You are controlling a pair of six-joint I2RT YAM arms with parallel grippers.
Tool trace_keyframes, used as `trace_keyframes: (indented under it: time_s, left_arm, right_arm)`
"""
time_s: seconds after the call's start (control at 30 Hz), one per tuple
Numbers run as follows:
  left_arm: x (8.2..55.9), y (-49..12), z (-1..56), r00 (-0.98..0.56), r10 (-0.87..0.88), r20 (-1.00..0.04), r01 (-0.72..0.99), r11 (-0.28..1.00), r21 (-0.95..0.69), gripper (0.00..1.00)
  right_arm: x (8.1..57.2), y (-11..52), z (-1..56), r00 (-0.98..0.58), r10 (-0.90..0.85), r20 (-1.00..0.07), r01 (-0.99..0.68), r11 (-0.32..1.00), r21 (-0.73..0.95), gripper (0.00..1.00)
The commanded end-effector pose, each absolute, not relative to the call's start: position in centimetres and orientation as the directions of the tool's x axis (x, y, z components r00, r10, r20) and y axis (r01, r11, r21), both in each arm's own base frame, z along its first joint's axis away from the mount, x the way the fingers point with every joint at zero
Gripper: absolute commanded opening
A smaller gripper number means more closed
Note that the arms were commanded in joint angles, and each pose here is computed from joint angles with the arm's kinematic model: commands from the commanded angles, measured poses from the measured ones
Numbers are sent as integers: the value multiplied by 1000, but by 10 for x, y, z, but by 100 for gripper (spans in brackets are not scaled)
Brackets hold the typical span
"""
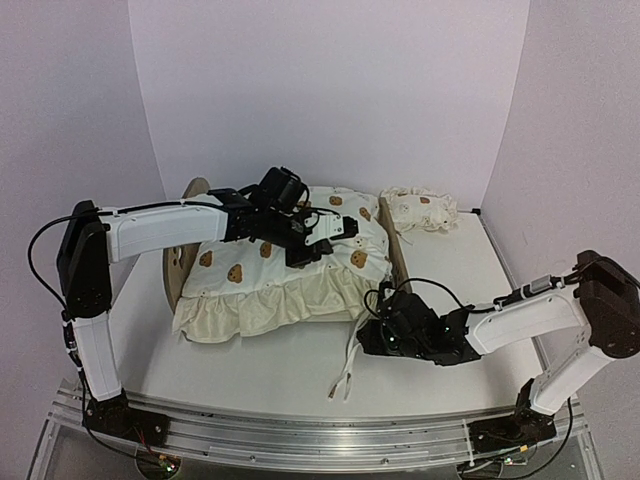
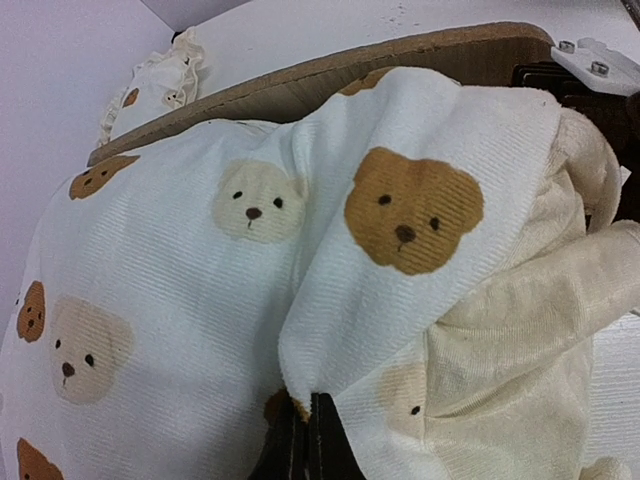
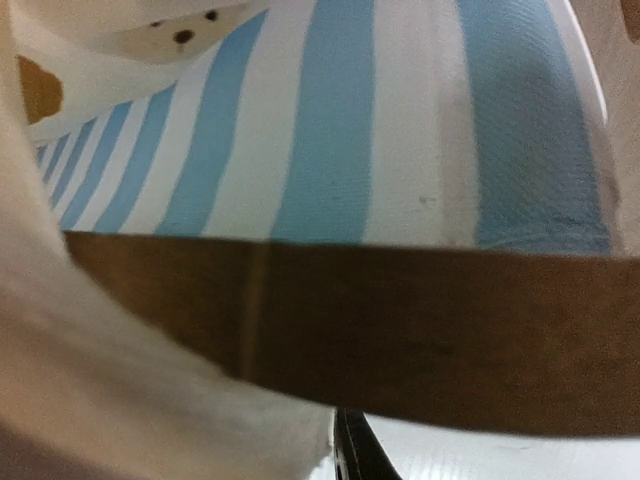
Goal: Set up the pet bed
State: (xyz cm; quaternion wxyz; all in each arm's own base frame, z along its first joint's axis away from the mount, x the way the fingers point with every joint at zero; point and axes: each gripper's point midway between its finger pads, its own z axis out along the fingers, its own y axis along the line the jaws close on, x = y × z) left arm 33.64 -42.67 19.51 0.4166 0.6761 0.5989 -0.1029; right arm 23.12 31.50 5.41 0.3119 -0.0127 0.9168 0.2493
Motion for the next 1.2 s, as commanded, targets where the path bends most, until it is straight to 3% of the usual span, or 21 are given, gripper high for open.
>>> trace_keyframes:
  time_s: [0.0,0.2,0.37,0.6,0.77,1.17]
  left_arm:
    - [345,-416,226,273,698,-662,869,116,481,0]
    - [343,-416,225,265,694,-670,874,120,471,0]
    - [342,-414,226,263,696,-668,874,122,471,0]
    - [339,-411,220,257,701,-665,879,116,462,0]
    - [338,-411,220,259,699,-666,880,114,462,0]
    - [338,-408,218,257,707,-658,878,114,465,0]
  right_arm:
    - [232,298,43,-801,132,-584,-129,915,383,16]
    - [234,298,34,-806,84,-586,-154,926,345,14]
    - [236,297,38,-799,69,-598,-163,931,326,0]
    - [241,276,130,-684,-154,-713,-328,938,111,0]
    - [252,258,187,-590,-217,-778,-382,923,32,0]
    - [325,266,258,-429,-376,-821,-458,874,-161,0]
